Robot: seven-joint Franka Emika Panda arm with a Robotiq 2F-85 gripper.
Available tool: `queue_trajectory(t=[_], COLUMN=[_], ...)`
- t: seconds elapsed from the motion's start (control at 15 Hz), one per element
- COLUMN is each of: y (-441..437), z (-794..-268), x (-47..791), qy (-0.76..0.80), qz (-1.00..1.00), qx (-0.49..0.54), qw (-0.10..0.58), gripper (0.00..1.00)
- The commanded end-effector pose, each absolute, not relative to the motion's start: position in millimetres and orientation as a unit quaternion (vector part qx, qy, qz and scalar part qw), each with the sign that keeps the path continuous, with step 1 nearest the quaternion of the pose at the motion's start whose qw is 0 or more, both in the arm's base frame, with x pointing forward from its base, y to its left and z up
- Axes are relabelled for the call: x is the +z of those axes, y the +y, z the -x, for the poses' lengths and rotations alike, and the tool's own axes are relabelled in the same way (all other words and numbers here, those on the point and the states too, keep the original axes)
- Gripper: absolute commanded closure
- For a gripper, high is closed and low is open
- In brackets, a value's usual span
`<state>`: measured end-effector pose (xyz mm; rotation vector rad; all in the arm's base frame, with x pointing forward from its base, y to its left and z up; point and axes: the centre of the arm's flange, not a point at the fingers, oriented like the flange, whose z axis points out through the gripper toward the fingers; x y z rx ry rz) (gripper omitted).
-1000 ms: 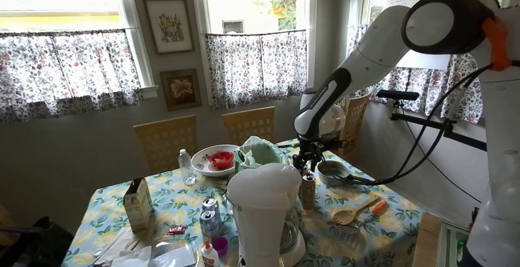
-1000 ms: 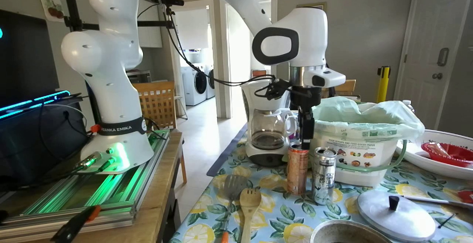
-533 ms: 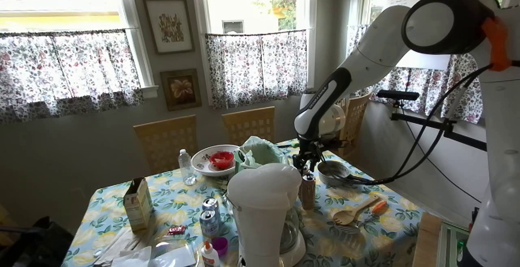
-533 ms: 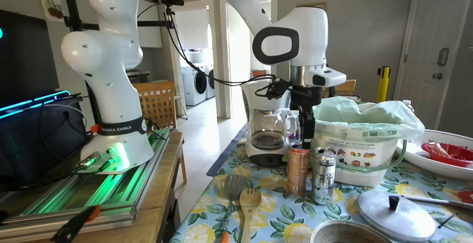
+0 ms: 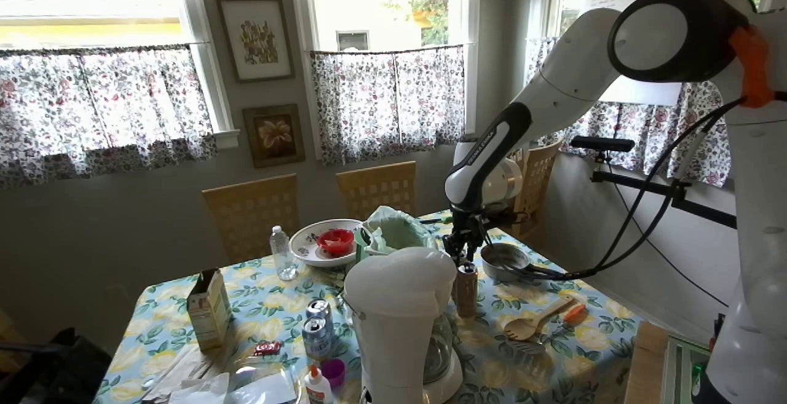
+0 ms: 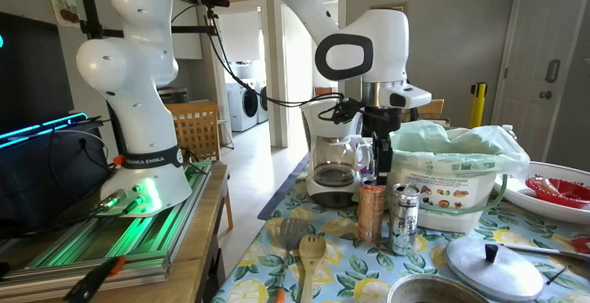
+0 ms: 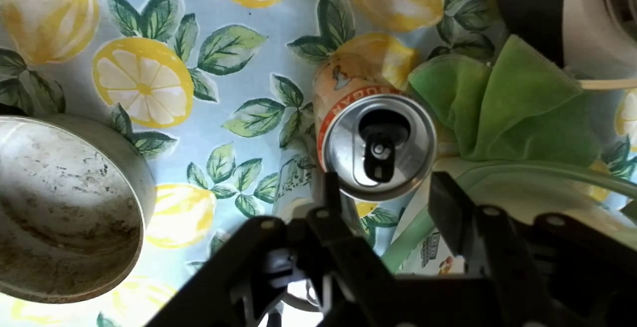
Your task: Put both cans into the bin
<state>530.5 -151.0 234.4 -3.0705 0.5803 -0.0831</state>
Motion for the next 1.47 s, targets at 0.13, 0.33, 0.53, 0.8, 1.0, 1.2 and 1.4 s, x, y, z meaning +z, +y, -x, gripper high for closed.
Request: queue_trajectory(t=[0.13,0.33,0.53,0.8,1.0,1.2,1.4], y=[-151.8,-152.5,-153.8,-155.6,-156.1,-156.3,-156.0], z=[-529.5,-526.8,-524.0,-523.1,-523.0,-523.8,-525.1], x=[236.1,235.8,236.0,236.4,236.4,236.7,239.5], qy=[0.186,0.188,0.19,0.192,0.193,0.194,0.194], qz=[0.982,0.982,0.982,0.981,0.981,0.981,0.981], qx=[-0.018,-0.013,-0.01,-0.01,-0.01,-0.01,-0.012], qw=[0.016,0.018,0.019,0.019,0.019,0.019,0.018], gripper=[0.52,0.55,0.55,0.62,0.94,0.97,1.0])
